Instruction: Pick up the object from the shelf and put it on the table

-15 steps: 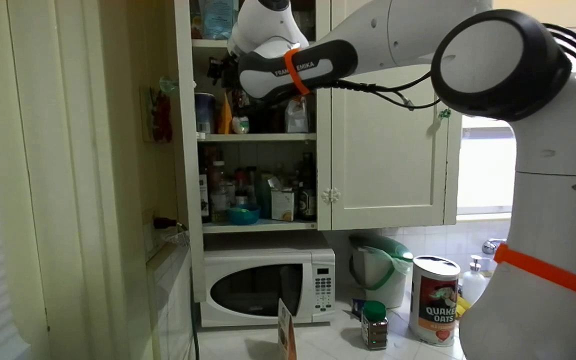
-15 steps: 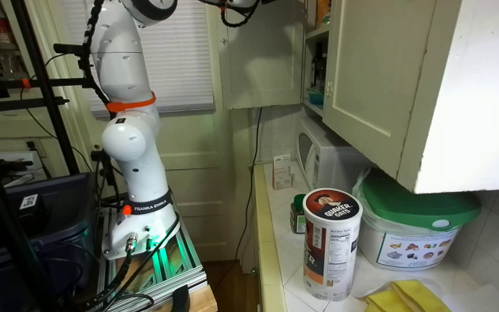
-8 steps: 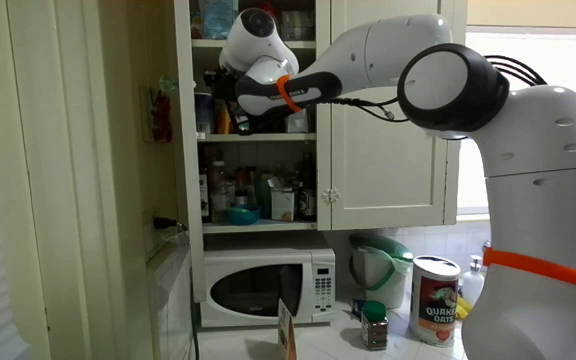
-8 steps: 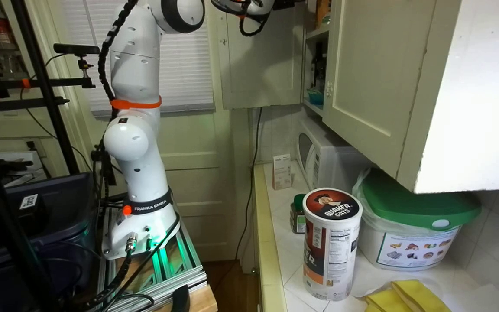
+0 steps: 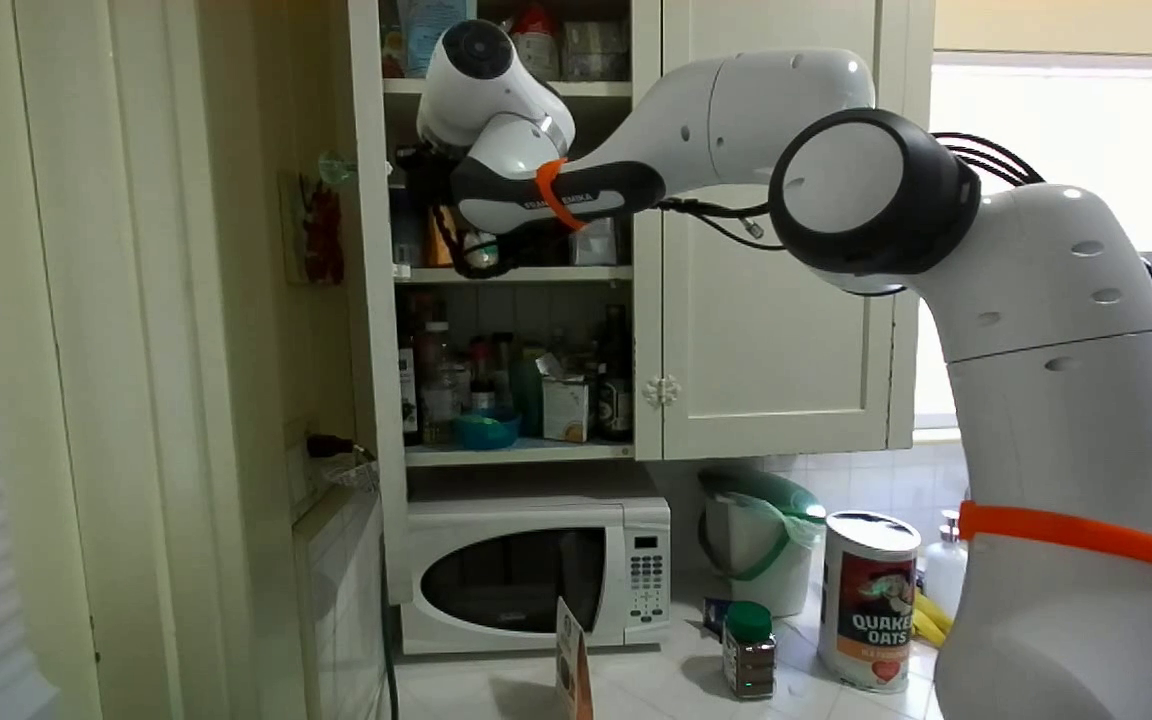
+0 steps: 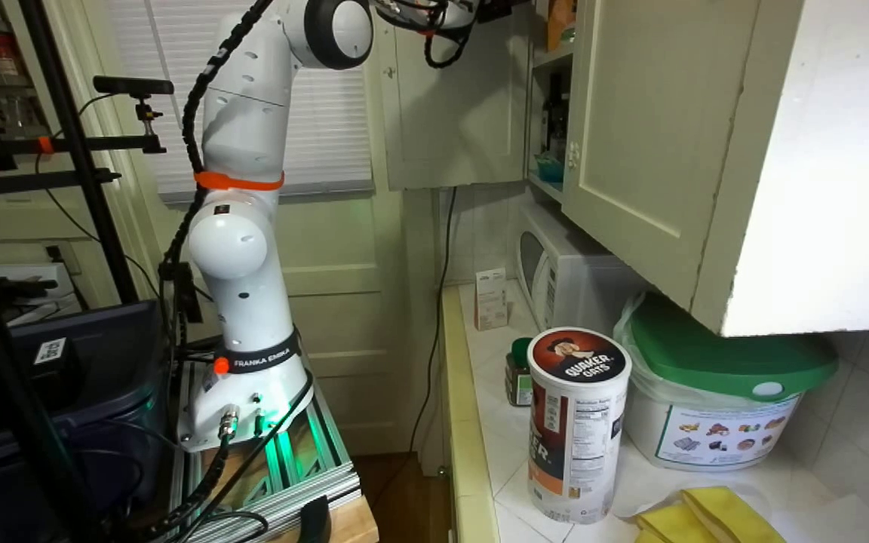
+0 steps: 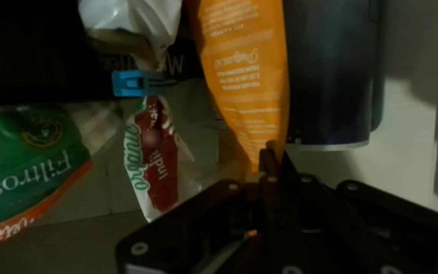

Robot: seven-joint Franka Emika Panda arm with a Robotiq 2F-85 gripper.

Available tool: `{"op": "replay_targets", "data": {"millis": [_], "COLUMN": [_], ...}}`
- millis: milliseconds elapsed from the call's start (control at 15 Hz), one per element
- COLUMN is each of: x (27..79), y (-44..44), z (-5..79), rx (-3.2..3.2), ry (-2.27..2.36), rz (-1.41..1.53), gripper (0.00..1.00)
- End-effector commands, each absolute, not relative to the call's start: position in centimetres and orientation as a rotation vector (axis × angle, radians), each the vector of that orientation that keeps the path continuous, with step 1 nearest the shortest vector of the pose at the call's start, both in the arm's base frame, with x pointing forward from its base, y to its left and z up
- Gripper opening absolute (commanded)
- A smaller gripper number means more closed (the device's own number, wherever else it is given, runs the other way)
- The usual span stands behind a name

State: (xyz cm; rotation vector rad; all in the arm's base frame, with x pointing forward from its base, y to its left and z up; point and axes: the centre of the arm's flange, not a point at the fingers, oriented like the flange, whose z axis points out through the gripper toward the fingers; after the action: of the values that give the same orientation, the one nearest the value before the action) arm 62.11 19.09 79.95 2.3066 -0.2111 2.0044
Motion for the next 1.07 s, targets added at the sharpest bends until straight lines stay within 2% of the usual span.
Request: {"op": "replay_targets", "data": {"millis": [0,267,600,1000], "x": [61.7,58.9,52.6,45.3], "y": [19.5,19.6,20.1,14.4], "z": [81.1,81.2,81.2,83.0], "rx": [2.24,2.296,2.365,2.448], "ry": [-0.283,-0.243,0.045,0.061], "rz": [1.948,1.804,1.726,1.572], "gripper": [0.0,0.0,0.0,0.0]}}
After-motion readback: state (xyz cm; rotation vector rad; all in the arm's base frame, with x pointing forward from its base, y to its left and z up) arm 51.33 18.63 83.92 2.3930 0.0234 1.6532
